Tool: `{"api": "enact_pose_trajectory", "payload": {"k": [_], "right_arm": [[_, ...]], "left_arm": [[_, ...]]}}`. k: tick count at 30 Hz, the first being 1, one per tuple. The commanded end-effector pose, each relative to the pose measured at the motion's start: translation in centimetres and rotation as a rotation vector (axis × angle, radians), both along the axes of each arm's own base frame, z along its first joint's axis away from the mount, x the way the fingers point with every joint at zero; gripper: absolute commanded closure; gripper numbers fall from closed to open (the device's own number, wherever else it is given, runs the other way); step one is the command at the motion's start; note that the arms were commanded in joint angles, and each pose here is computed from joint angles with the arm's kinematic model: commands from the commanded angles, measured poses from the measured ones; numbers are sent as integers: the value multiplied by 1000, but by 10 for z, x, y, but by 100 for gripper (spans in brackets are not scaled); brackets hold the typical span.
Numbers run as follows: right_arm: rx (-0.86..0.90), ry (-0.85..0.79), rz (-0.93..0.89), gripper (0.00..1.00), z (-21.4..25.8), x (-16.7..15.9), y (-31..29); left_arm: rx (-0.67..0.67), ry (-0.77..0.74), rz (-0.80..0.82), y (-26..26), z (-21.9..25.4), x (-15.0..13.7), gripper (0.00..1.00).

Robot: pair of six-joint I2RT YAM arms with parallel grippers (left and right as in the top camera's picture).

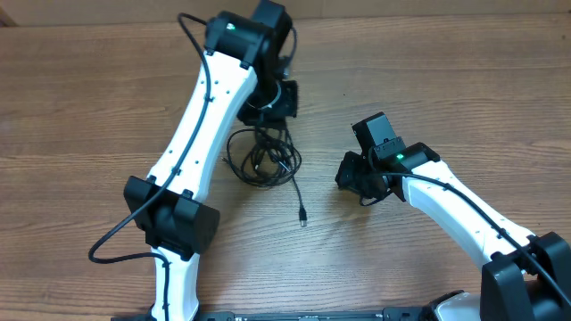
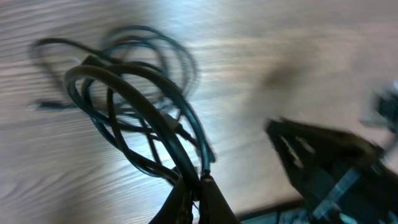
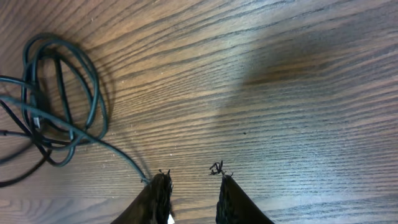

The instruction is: Untangle cables

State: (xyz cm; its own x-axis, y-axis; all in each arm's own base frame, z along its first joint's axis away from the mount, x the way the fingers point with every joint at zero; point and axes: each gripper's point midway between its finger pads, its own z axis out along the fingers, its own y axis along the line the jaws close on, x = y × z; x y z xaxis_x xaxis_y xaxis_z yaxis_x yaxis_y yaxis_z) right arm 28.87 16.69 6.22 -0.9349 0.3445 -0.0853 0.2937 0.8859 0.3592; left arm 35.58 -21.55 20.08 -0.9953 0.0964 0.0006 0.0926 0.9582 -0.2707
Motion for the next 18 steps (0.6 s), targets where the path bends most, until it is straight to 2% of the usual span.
{"api": "enact_pose_trajectory", "payload": {"k": [1,3,7,14,18], "right_arm": [[-5,3,50,71,-3,-5,0],[-15,12,67,70,-5,-8,-1],[-28,45,66,71,-7,-15,-5],[-28,45,66,71,-7,-16,-5],[-24,36,66,70,-7,-13,-4]], "left_arm": [[-97,-21,-122,-20,15,-11,96],[-120,0,-103,-19,21,-14,96],[-304,-11,-88,-29,60,-19,96],[-395,-308,-80,-3,157,-29,96],[-304,-507,-41,26,195,-37,96]]}}
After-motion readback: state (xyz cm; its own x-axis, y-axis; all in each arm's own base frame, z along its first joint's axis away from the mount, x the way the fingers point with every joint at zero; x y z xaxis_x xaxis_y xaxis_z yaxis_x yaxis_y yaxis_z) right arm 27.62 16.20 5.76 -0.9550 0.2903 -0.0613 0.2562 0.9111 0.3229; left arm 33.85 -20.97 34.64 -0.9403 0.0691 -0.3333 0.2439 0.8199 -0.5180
